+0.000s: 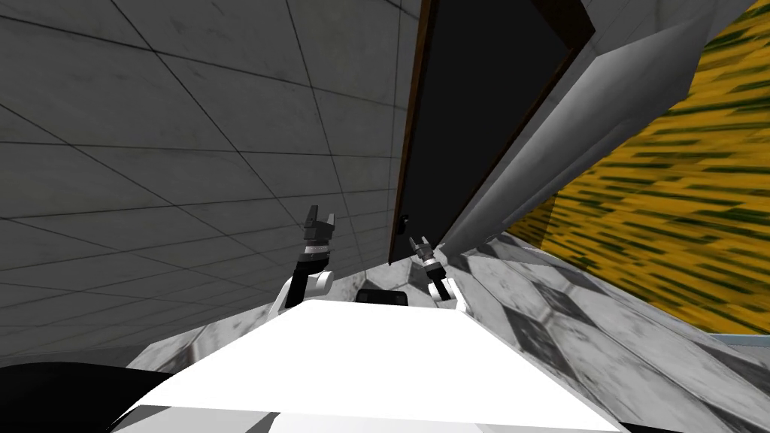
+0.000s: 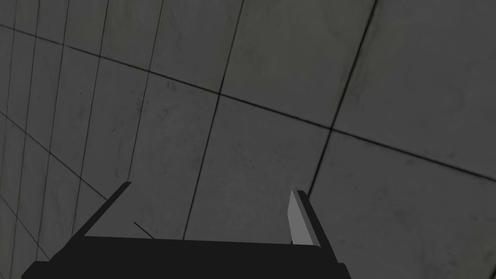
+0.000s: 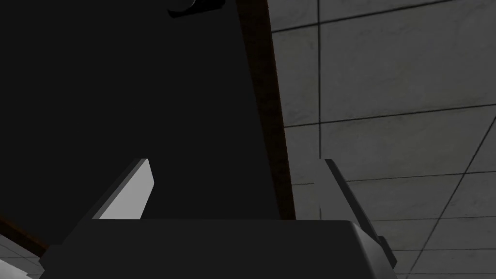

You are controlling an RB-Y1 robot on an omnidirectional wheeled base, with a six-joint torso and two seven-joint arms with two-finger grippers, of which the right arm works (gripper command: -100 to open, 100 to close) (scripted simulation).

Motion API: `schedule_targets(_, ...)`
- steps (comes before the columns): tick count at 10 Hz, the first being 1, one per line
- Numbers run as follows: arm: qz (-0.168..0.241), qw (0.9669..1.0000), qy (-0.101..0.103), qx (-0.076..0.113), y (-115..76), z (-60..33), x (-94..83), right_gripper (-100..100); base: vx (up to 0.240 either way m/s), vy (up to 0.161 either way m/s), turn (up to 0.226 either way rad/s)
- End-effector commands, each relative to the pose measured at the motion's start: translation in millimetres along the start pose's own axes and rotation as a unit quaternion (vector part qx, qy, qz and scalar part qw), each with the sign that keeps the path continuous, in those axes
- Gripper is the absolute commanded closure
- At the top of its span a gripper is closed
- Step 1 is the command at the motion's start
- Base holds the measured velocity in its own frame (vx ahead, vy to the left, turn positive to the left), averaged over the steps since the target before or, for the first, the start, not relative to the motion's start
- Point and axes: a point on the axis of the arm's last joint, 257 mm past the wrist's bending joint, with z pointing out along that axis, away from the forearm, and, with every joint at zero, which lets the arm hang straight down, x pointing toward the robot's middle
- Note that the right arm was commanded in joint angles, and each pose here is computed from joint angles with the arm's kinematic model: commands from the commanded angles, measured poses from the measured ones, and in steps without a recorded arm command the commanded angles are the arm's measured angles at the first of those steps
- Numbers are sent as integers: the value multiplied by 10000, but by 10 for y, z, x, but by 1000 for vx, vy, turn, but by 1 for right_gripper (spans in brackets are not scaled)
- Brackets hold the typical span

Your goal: Pull the door open

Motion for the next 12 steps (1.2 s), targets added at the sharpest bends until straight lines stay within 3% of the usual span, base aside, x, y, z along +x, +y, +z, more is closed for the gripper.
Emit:
schedule_targets(1,-242,9995,211,12,-24,-7,164,-100,130,-119,121)
schedule_targets(6,-829,9937,752,9,-110,-63,601,-100,112,-117,108)
schedule_targets(7,-909,9924,827,4,-122,-74,661,-100,96,-99,90)
schedule_targets(8,-848,9934,769,8,-116,-66,605,-100,40,-41,18)
schedule_targets(9,-873,9929,802,112,-354,-122,604,-100,30,112,197)
schedule_targets(12,-883,9924,811,263,-672,-196,568,-100,57,187,113)
